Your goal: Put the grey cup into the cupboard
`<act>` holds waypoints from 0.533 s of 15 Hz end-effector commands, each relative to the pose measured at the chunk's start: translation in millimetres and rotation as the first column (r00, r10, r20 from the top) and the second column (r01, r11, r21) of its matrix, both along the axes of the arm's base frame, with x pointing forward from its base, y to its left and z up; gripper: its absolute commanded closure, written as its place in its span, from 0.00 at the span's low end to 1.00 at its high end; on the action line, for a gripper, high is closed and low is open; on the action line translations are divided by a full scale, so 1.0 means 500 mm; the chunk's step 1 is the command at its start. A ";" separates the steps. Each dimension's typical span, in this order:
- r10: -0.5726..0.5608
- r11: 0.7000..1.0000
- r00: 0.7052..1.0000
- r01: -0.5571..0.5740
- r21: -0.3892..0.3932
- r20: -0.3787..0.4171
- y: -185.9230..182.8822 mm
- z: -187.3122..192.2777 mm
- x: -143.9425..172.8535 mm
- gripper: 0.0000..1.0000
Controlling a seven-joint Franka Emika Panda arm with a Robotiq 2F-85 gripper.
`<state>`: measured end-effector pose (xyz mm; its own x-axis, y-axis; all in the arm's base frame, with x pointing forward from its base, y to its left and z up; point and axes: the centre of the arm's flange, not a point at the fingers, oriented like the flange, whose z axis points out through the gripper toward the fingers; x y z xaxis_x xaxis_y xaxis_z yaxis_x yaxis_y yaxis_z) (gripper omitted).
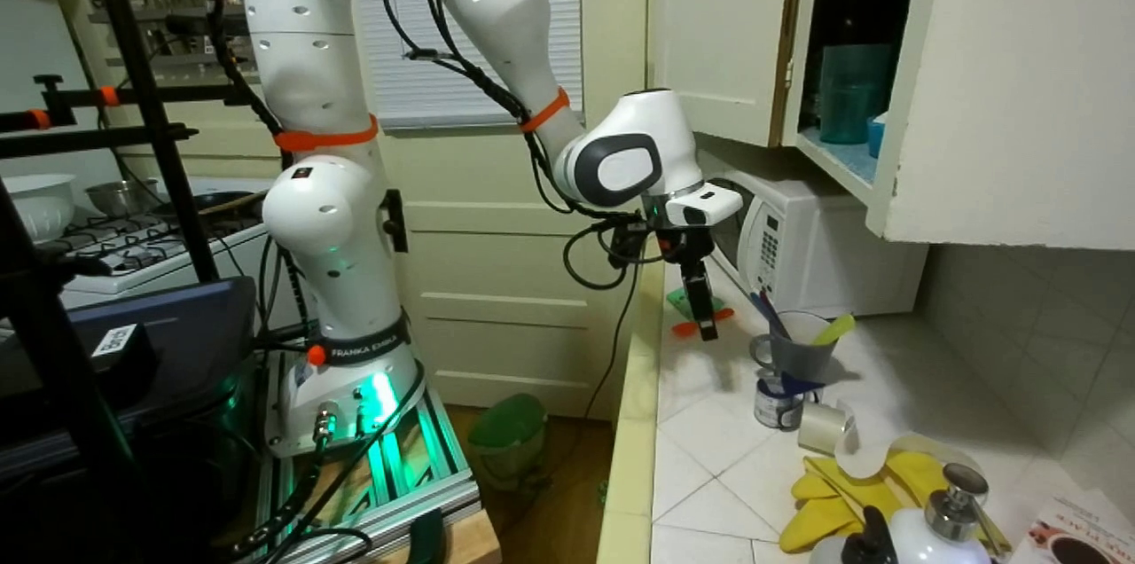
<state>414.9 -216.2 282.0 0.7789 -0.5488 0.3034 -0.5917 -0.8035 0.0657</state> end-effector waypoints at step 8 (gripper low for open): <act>0.039 0.998 0.990 -0.033 -0.047 0.135 -0.034 -0.057 0.071 0.00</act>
<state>434.2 -222.7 275.3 0.7309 -0.5201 0.4419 -0.5733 -0.8192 -0.0158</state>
